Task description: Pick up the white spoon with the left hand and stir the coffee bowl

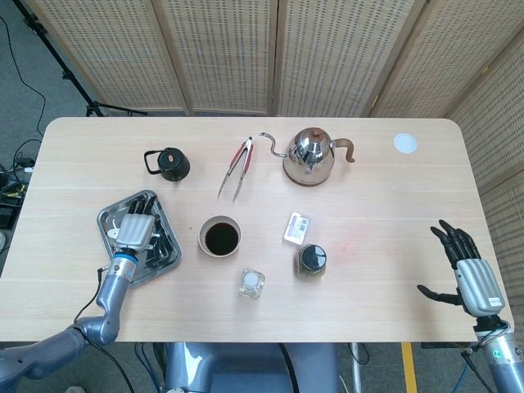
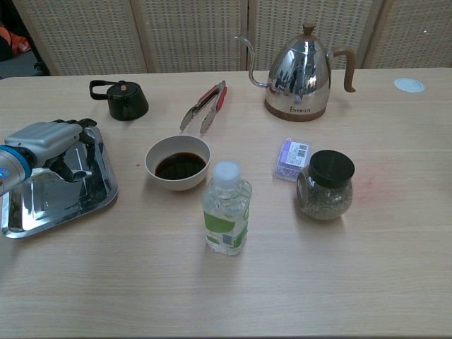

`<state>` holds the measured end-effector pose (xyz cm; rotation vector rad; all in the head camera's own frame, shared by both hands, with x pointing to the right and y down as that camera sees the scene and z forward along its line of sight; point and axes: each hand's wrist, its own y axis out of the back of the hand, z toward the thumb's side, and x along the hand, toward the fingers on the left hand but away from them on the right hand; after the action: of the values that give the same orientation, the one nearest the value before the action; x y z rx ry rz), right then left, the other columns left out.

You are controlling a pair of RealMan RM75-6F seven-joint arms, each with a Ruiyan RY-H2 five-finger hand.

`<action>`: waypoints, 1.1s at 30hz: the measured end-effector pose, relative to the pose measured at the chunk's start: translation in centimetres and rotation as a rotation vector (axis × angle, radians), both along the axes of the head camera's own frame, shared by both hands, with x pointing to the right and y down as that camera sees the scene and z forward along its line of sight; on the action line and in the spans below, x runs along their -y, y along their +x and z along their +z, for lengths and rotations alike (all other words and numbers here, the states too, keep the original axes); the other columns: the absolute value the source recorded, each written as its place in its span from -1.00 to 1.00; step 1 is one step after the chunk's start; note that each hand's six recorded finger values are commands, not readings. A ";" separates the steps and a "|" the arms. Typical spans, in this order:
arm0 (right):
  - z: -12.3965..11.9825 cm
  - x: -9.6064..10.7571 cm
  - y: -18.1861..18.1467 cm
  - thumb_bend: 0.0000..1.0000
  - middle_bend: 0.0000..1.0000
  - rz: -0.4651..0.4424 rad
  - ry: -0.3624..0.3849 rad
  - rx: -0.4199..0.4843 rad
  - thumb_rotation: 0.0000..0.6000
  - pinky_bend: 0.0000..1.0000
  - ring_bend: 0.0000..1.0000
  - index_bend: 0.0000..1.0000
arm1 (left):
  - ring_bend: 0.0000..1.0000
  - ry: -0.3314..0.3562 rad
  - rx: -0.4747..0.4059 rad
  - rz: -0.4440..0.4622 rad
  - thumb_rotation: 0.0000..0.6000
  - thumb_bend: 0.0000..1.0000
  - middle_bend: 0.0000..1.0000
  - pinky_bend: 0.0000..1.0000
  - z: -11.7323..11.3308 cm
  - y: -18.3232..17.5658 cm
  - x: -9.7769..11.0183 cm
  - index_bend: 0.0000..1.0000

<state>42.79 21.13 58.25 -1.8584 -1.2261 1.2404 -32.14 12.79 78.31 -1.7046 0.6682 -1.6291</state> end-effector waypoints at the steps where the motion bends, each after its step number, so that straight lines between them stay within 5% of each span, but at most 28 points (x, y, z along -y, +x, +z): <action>1: 0.0 0.0 0.1 -1.00 -1.00 0.001 0.000 -0.002 1.00 -1.00 -1.00 -1.00 | -1.00 -0.001 0.003 0.001 1.00 -0.28 -1.00 -1.00 0.0 0.0 0.0 0.07; 33: -0.4 0.2 0.3 -1.00 -1.00 0.011 0.008 0.014 1.00 -1.00 -1.00 -1.00 | -1.00 -0.015 0.035 -0.022 1.00 -0.25 -1.00 -1.00 0.8 -0.1 -0.4 0.21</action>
<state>43.09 20.95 57.84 -1.8595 -1.2484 1.2289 -32.27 13.20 79.11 -1.6809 0.6620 -1.6792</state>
